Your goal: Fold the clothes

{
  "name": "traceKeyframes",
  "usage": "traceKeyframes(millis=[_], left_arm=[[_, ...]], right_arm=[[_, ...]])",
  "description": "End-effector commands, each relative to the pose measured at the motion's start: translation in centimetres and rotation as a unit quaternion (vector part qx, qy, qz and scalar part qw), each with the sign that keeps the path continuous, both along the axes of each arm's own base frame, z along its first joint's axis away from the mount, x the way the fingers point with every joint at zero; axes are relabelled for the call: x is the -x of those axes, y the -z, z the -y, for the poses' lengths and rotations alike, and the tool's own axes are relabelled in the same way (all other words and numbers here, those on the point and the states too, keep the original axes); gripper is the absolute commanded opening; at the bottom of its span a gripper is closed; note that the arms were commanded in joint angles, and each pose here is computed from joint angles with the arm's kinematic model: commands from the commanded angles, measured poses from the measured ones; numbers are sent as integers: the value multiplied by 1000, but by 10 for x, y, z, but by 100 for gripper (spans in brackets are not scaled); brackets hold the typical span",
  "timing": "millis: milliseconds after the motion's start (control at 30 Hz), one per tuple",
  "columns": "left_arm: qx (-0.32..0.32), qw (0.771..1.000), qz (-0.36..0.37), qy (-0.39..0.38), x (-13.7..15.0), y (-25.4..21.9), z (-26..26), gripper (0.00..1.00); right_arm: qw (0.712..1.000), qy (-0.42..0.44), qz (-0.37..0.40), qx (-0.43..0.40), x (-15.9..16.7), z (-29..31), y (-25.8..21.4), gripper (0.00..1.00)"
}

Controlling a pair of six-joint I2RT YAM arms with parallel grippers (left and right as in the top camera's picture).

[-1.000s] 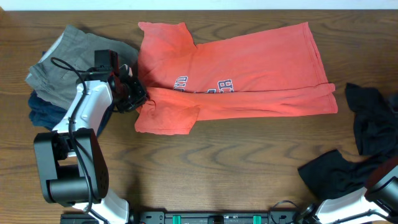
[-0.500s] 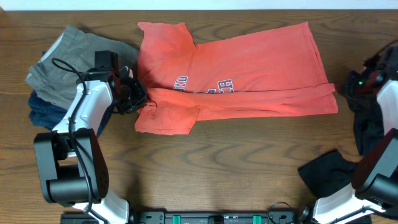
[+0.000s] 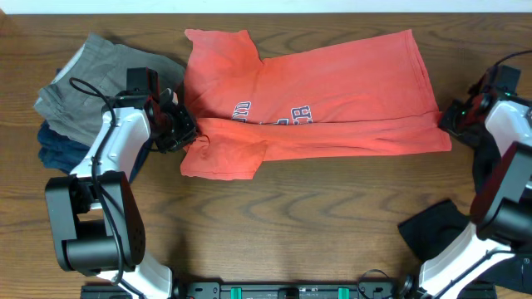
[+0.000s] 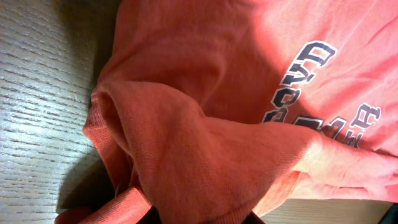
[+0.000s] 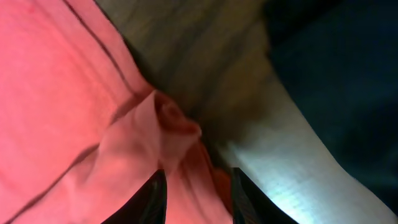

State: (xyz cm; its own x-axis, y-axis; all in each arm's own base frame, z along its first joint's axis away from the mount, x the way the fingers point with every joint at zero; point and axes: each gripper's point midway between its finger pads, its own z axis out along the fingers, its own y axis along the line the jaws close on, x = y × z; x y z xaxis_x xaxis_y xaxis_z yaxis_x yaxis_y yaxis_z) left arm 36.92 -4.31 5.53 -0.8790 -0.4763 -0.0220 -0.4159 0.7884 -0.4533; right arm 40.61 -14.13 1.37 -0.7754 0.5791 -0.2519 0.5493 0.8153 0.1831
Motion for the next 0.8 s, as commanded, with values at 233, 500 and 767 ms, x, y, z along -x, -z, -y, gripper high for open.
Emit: traceKeyframes(millis=[233,500,767], left_arm=[[7,1000,-4,-3,1,1,0,17],[7,1000,-4,-3,1,1,0,17],[7,1000,-4,-3,1,1,0,17]], right_arm=[[999,-1,45,-5,-21,-1,-3,33],[999,-1,52,-2,-25,1,-4,25],[999,-1,52,-2,-25,1,-2,27]])
